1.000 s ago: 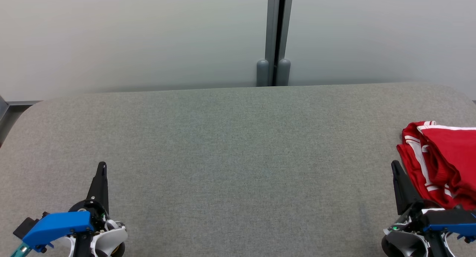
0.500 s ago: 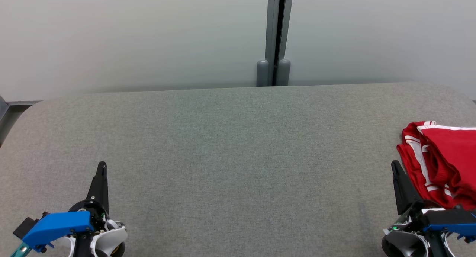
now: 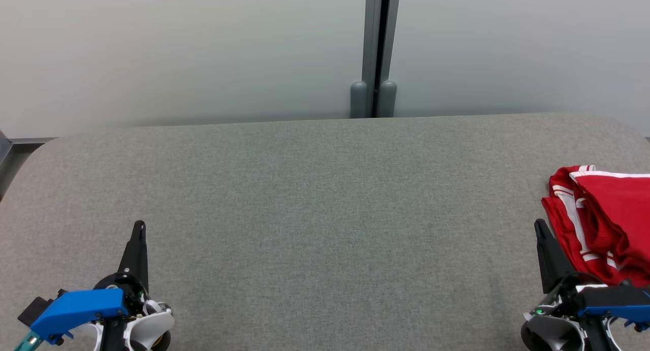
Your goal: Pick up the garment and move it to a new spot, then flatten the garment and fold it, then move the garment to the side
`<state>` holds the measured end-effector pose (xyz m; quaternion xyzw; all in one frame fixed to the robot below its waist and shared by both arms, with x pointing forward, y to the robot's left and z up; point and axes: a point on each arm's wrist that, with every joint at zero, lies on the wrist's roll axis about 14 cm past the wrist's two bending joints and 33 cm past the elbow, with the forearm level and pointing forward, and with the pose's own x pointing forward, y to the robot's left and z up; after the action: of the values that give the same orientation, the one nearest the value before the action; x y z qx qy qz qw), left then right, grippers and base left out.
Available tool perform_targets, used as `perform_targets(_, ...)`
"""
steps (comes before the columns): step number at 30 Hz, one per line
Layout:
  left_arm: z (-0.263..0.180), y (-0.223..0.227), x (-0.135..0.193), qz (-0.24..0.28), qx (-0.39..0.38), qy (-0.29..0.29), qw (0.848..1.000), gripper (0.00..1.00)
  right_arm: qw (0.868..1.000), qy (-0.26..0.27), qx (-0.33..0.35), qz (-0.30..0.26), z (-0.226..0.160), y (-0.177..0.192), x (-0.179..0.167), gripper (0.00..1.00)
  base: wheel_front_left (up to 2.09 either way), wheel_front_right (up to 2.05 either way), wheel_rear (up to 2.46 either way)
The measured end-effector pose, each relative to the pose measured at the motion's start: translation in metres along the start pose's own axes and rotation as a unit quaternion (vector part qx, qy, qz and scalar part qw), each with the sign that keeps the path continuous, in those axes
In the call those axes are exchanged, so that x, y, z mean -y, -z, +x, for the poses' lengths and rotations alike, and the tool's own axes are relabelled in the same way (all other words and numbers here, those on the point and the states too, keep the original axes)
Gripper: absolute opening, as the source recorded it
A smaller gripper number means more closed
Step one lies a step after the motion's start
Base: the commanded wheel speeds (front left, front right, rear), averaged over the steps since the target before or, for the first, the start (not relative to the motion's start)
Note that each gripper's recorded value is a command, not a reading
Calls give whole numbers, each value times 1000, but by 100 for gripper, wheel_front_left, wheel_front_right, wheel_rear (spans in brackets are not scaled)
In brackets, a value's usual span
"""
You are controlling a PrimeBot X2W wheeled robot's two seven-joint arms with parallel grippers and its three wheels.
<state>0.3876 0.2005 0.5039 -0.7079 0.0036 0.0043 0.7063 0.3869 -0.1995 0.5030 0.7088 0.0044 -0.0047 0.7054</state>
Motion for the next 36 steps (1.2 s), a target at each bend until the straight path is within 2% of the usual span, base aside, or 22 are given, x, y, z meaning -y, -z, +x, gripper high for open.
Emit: perform_targets(36, 0, 0, 0, 0, 0, 0, 1000, 0, 1000, 0, 0, 0, 0, 0, 0, 0, 0, 0, 0)
